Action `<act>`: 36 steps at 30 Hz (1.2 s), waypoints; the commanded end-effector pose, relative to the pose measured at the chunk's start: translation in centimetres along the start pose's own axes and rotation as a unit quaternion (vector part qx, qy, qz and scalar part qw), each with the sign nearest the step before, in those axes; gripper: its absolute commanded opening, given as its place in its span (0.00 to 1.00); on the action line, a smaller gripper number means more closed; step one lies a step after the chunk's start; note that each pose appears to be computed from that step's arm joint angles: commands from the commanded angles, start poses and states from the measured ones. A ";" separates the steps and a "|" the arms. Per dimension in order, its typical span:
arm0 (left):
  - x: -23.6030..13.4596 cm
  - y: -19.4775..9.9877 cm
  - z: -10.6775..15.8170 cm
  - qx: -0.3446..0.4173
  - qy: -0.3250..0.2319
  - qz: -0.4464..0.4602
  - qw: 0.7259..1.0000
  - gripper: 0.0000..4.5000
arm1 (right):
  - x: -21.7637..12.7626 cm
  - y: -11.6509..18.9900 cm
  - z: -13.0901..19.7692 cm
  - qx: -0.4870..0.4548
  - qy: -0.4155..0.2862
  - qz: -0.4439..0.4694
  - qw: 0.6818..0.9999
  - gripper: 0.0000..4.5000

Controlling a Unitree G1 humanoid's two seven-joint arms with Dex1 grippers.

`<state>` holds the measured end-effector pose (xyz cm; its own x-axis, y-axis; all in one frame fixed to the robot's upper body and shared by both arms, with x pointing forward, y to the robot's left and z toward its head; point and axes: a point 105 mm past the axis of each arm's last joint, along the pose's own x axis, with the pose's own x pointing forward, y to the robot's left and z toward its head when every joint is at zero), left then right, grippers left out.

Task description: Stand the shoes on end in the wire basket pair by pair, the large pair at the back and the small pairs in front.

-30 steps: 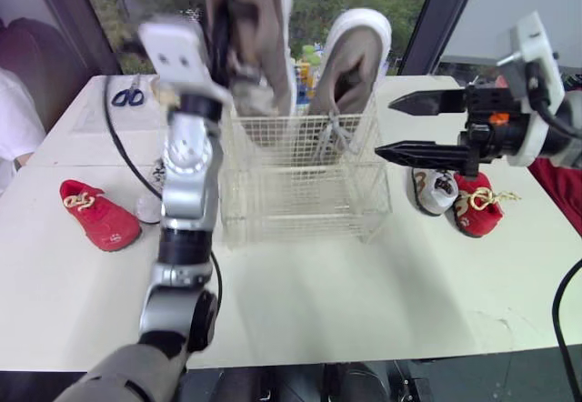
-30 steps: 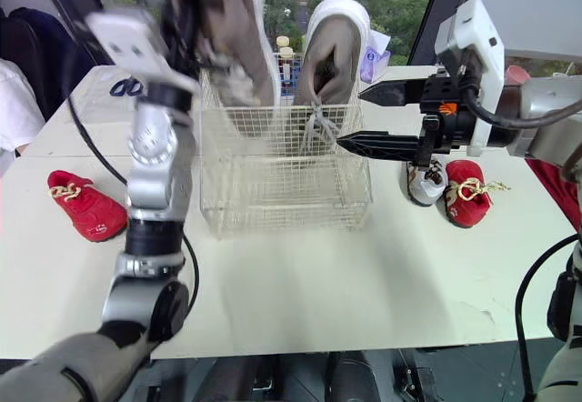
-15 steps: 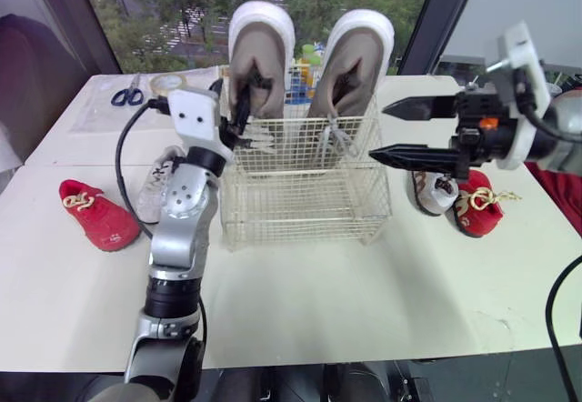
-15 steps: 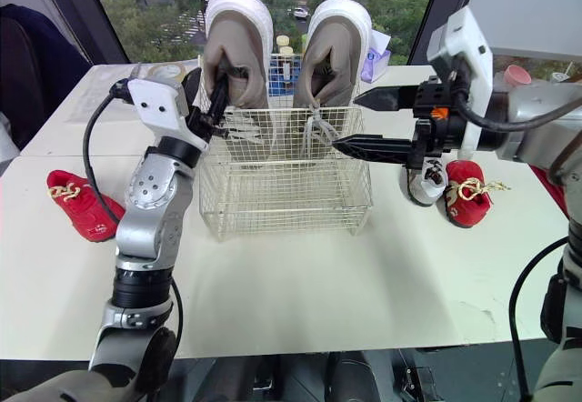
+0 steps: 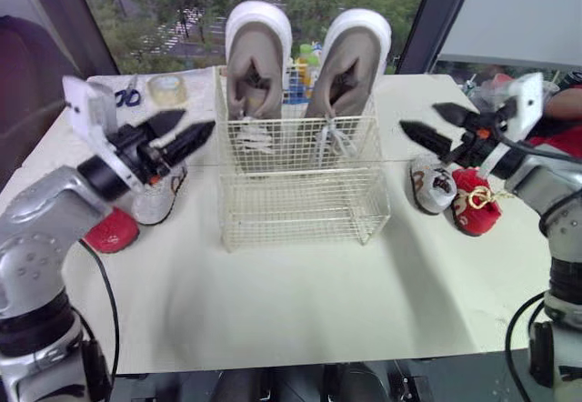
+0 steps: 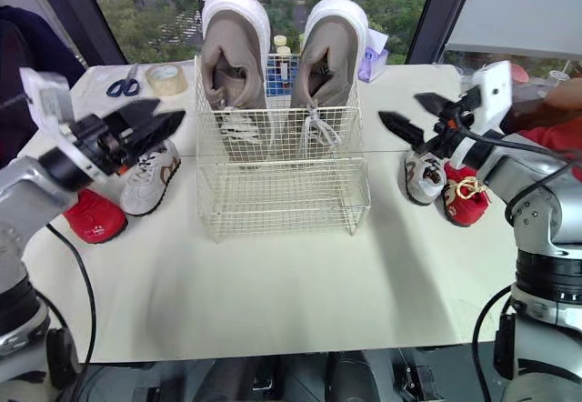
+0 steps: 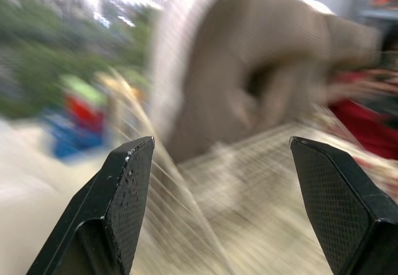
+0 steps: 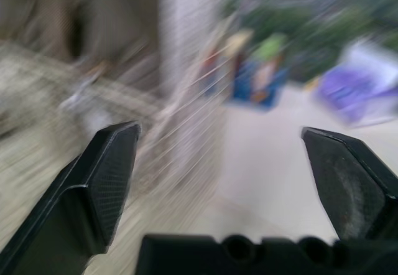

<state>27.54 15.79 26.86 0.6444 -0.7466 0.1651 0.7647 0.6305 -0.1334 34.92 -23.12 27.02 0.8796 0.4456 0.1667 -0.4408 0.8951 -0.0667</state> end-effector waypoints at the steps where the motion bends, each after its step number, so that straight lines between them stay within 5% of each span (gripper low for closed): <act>1: 0.2 -4.4 -1.4 -0.021 0.035 -0.096 0.995 0.79 | -1.7 -1.7 -0.2 -0.008 -0.023 -0.072 0.997 1.00; 9: 0.5 -7.0 -6.9 -0.059 0.111 -0.132 0.983 0.79 | -4.7 -2.8 -7.5 -0.011 0.055 -0.171 0.984 1.00; 28: 2.1 -6.4 -7.5 -0.045 0.095 -0.131 0.986 0.79 | -4.4 -4.3 -15.8 -0.005 0.139 -0.235 0.962 1.00; 31: 2.2 -6.3 -7.5 -0.041 0.095 -0.128 0.986 0.80 | -3.9 -4.2 -16.2 -0.013 0.138 -0.234 0.962 0.80; 36: 2.1 -6.0 -7.4 -0.034 0.098 -0.124 0.987 0.80 | -3.7 -3.9 -16.4 -0.027 0.143 -0.234 0.961 0.25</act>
<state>24.41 8.82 20.14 0.4250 -0.9051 -0.0068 0.8841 0.4167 -0.2115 36.43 -28.08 11.40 0.9982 -0.0220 -0.0562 0.0161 0.9944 -0.1045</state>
